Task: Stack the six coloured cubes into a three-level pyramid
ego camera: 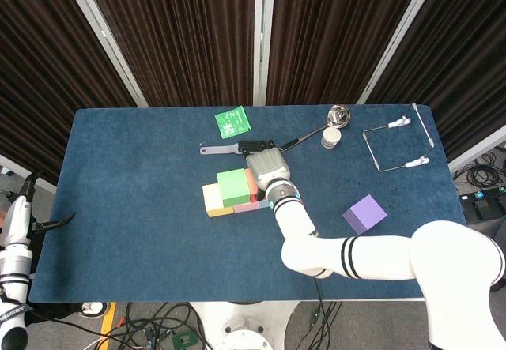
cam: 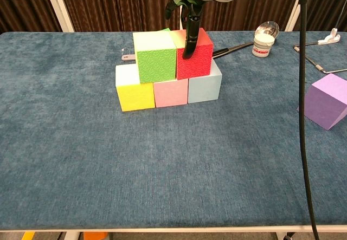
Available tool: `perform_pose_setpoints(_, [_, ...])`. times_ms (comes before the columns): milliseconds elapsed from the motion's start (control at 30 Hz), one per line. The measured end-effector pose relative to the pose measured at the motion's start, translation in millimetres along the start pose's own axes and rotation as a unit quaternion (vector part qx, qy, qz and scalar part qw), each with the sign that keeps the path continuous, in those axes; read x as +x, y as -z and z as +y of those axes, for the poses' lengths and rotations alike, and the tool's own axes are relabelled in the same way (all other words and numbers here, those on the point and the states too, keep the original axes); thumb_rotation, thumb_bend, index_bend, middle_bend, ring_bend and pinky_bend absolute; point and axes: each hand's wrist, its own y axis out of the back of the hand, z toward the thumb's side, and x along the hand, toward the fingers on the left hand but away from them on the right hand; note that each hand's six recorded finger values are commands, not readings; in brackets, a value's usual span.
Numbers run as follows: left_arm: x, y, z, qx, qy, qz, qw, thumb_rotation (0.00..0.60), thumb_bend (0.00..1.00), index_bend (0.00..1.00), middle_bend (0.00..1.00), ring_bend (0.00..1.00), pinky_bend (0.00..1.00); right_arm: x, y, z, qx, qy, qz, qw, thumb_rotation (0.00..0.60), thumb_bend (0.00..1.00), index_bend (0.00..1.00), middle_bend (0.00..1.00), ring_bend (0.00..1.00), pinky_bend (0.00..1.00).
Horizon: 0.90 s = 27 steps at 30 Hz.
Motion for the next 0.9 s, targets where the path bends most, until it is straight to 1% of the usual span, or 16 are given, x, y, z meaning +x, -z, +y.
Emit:
perform_pose_setpoints(67, [0, 0, 0, 0.0, 0.001, 0.0, 1.0, 0.6, 0.14, 0.05, 0.0, 0.0, 0.11, 0, 0, 0, 0.0, 0.0, -0.001, 1.0, 0.6, 0.09, 0.0, 0.39, 0.0, 0.0])
perform_pose_setpoints(167, [0, 0, 0, 0.001, 0.001, 0.0, 1.0, 0.6, 0.14, 0.05, 0.0, 0.0, 0.11, 0, 1, 1, -0.001, 0.001, -0.002, 1.0, 0.6, 0.08, 0.0, 0.35, 0.0, 0.0])
perform_pose_setpoints(400, [0, -2, -1, 0.002, 0.002, -0.001, 1.0, 0.6, 0.14, 0.05, 0.0, 0.0, 0.11, 2, 4, 0, -0.005, -0.009, 0.0, 0.9999, 0.6, 0.02, 0.0, 0.17, 0.0, 0.0])
perform_pose_setpoints(500, [0, -2, -1, 0.002, 0.002, -0.001, 1.0, 0.6, 0.14, 0.05, 0.0, 0.0, 0.11, 3, 4, 0, -0.006, -0.01, 0.001, 0.9999, 0.6, 0.01, 0.0, 0.13, 0.0, 0.0])
perform_pose_setpoints(733, [0, -3, -1, 0.003, 0.002, -0.002, 1.0, 0.6, 0.14, 0.05, 0.0, 0.0, 0.11, 6, 5, 4, -0.011, -0.006, 0.005, 0.9999, 0.6, 0.01, 0.0, 0.11, 0.0, 0.0])
perform_pose_setpoints(900, [-2, -2, 1, 0.003, 0.001, -0.001, 1.0, 0.6, 0.14, 0.05, 0.0, 0.0, 0.11, 19, 16, 13, -0.011, 0.007, 0.007, 0.9999, 0.6, 0.01, 0.0, 0.11, 0.0, 0.0])
